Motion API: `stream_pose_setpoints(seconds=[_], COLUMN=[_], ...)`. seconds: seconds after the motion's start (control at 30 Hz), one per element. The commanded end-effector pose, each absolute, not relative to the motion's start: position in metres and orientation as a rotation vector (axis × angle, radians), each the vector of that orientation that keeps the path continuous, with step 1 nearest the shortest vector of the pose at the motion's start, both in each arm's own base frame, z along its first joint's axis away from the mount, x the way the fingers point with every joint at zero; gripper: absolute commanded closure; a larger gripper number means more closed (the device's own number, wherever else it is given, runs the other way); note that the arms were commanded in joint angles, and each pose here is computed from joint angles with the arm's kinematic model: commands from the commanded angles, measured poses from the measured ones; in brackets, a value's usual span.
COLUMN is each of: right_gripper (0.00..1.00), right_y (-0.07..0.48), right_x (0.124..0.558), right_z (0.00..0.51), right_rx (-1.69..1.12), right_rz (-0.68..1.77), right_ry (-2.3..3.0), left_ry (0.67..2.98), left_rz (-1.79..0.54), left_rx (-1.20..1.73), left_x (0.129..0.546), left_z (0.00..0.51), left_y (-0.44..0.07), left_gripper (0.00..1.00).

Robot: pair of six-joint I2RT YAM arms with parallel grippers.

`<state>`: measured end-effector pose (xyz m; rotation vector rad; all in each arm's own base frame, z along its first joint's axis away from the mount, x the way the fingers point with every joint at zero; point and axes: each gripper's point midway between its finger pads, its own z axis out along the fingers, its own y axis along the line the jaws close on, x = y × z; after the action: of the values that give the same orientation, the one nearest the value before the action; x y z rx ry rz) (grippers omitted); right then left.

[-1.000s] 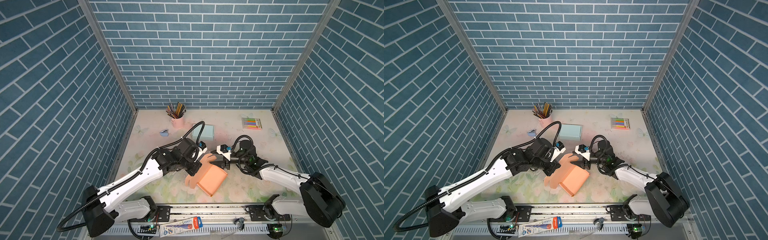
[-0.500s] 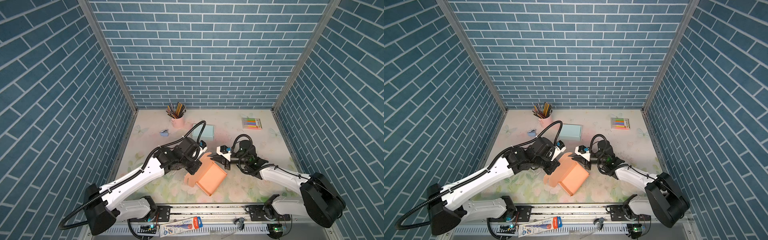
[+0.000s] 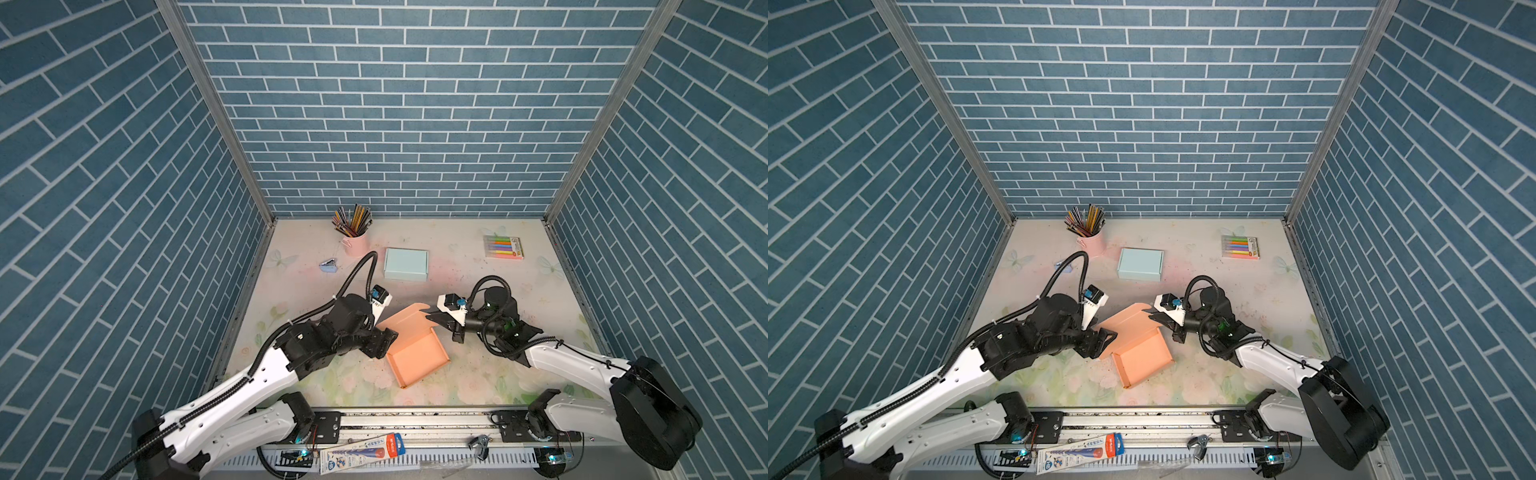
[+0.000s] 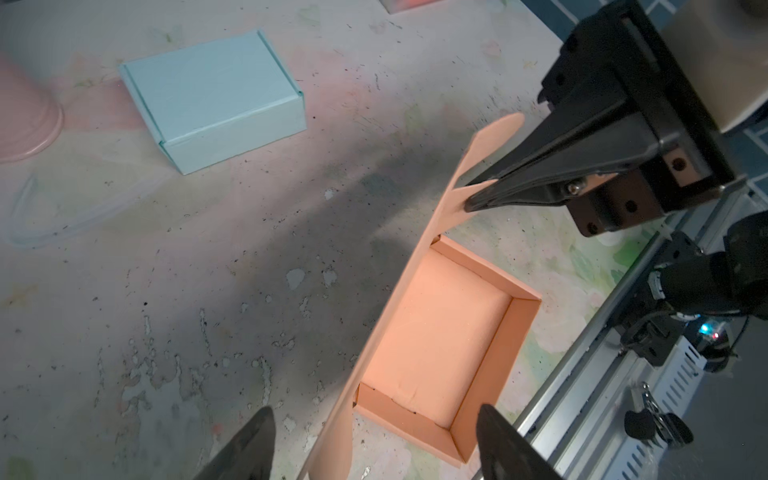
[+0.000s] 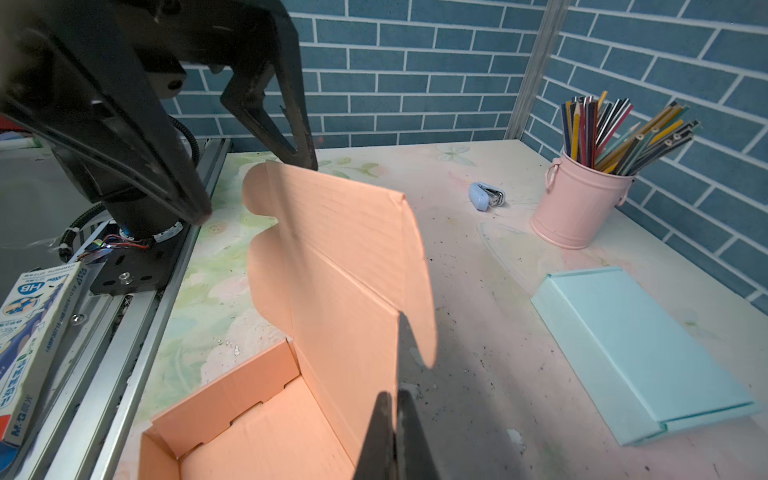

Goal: Fold the paper box

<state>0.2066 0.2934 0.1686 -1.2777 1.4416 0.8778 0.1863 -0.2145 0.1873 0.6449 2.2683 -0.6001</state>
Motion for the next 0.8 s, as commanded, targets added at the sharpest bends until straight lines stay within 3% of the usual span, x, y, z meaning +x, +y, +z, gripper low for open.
stream_pose_setpoints(seconds=[0.0, 0.2, 0.43, 0.77], right_gripper=[1.00, 1.00, 1.00, 1.00], right_y=[0.286, 0.276, 0.271, 0.268], right_x=[0.211, 0.211, 0.213, 0.218], right_z=[0.165, 0.159, 0.161, 0.159], right_rx=[-1.231, -1.171, -1.140, -1.110], right_rz=[0.848, 0.834, 0.814, 0.791], right_ry=[1.486, 1.522, 1.522, 1.541], left_ry=[2.174, 2.100, 2.128, 2.172], left_rz=[-0.701, -0.851, -0.860, -0.873], left_rx=[0.424, 0.329, 0.315, 0.346], left_x=[0.199, 0.189, 0.187, 0.183], left_z=[0.200, 0.185, 0.152, 0.133], left_y=[-0.211, -0.209, -0.209, -0.216], left_gripper=[0.22, 0.19, 0.19, 0.42])
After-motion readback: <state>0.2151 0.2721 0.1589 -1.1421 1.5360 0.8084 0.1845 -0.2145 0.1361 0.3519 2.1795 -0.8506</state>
